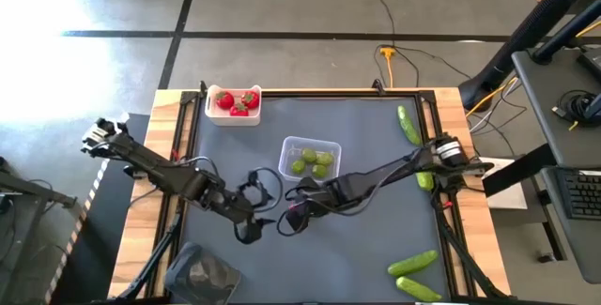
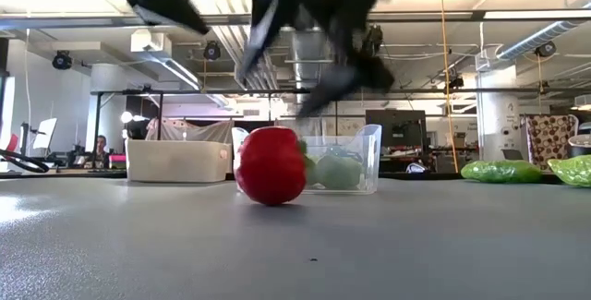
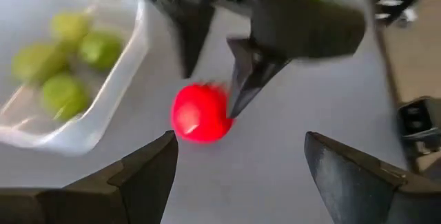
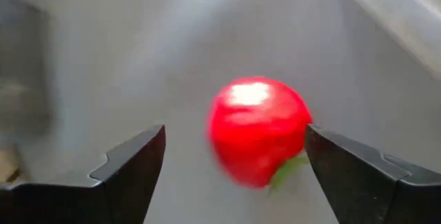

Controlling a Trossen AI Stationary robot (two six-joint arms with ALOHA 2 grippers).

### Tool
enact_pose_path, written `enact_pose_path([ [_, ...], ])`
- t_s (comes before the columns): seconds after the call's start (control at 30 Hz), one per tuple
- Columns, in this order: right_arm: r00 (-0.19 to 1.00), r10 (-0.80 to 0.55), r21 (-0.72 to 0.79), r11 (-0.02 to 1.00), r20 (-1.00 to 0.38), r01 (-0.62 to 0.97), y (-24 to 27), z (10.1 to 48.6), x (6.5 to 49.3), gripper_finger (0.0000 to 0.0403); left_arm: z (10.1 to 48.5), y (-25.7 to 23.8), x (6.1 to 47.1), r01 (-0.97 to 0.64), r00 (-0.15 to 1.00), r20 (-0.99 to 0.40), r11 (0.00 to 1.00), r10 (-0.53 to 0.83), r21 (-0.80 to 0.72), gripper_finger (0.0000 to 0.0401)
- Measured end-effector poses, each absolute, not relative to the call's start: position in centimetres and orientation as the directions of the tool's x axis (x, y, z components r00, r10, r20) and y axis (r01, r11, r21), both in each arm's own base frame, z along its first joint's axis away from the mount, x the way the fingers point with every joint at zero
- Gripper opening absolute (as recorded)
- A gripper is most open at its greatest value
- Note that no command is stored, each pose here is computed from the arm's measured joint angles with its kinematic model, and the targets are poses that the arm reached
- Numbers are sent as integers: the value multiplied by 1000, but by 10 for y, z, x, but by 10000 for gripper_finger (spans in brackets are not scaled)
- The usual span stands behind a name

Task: Sort produce into baskets
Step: Put the tomato into the white bin

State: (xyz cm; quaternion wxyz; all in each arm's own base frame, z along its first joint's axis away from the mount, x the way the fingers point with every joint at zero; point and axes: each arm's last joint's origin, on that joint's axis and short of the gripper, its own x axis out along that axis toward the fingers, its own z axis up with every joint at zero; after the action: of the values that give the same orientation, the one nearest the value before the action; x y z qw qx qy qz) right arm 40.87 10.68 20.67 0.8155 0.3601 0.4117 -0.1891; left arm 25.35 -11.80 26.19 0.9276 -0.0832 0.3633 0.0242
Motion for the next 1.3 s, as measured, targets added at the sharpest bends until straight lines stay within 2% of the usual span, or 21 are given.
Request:
enact_pose_path([
  [0.07, 622, -34, 432, 690, -782, 581, 111, 222, 403, 350, 262, -121, 262, -79, 736, -676, 988, -33, -134, 297],
  [0.27, 601, -79, 343, 760, -795, 553, 124, 239, 383, 364, 249, -126, 283, -23, 697, -717, 999, -19, -49, 298],
  [0.5, 590, -85, 271, 829, -803, 489, 161, 263, 343, 365, 213, -124, 305, -108, 630, -770, 993, 100, 41, 298],
  [0.57, 594, -110, 267, 818, -797, 509, 166, 268, 335, 365, 207, -122, 312, -157, 644, -753, 987, 136, 44, 298],
  [0.8, 600, -160, 287, 764, -784, 578, 183, 266, 320, 365, 179, -108, 322, -391, 582, -725, 909, 369, 148, 298],
  [0.97, 579, -168, 280, 748, -798, 602, 190, 254, 320, 365, 155, -107, 328, -432, 531, -762, 892, 371, 133, 298],
  [1.3, 567, -166, 274, 745, -807, 608, 192, 248, 322, 365, 133, -111, 338, -430, 530, -783, 899, 326, 84, 286],
])
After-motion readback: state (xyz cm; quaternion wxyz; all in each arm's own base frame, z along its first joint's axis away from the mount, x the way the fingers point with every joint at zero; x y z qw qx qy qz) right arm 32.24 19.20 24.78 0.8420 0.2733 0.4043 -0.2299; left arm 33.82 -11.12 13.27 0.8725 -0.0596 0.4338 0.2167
